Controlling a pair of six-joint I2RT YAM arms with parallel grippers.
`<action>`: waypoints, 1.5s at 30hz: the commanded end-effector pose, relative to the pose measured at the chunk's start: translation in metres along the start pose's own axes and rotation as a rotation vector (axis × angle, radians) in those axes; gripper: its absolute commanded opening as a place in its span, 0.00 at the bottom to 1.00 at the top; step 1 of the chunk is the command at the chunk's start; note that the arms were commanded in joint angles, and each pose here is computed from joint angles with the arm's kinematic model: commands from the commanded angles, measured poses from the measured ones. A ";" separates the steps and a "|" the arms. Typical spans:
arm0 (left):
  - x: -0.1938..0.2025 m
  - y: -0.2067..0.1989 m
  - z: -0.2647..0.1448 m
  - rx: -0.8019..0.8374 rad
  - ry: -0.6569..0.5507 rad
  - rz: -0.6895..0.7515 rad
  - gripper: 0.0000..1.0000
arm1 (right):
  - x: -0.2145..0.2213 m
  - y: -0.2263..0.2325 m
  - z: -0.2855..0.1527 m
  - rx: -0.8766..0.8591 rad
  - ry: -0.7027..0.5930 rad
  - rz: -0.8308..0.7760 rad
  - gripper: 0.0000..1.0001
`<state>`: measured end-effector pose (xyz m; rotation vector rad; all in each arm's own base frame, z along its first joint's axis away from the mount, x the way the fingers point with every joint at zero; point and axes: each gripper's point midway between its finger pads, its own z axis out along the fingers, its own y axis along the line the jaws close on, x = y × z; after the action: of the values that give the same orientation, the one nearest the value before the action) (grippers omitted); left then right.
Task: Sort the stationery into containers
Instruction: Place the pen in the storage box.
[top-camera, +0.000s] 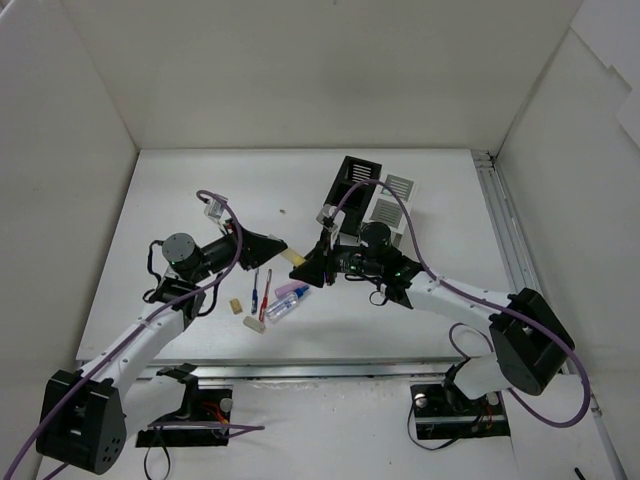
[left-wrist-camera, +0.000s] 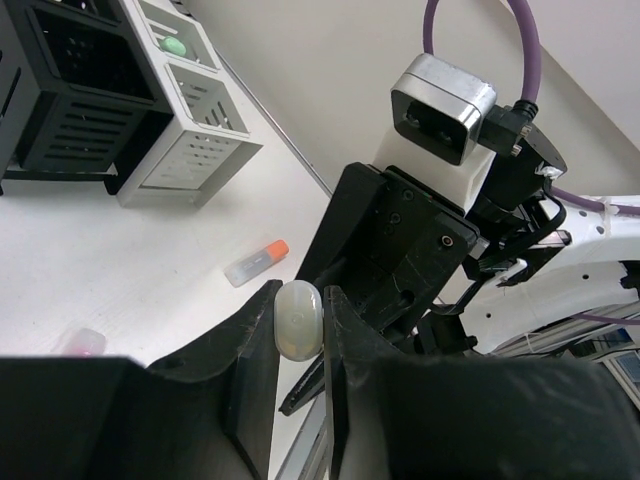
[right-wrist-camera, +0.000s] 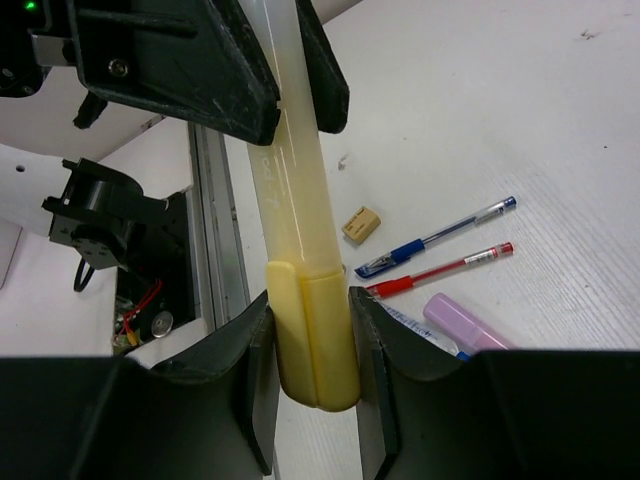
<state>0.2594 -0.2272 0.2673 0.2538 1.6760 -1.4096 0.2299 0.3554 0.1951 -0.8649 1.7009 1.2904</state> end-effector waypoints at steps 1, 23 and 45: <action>-0.019 -0.018 0.000 0.066 -0.057 0.100 0.00 | -0.062 0.018 -0.002 -0.049 -0.176 -0.111 0.15; -0.067 -0.011 -0.047 -0.307 -0.193 0.287 1.00 | -0.066 -0.126 -0.148 0.879 0.387 -0.217 0.00; -0.040 0.057 -0.067 -0.610 -0.048 0.220 1.00 | -0.136 -0.242 -0.279 0.932 1.493 -0.626 0.00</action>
<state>0.2798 -0.1372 0.2350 0.0168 1.9499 -0.7163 0.4618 0.0643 0.2247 -1.4993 2.3481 -0.6747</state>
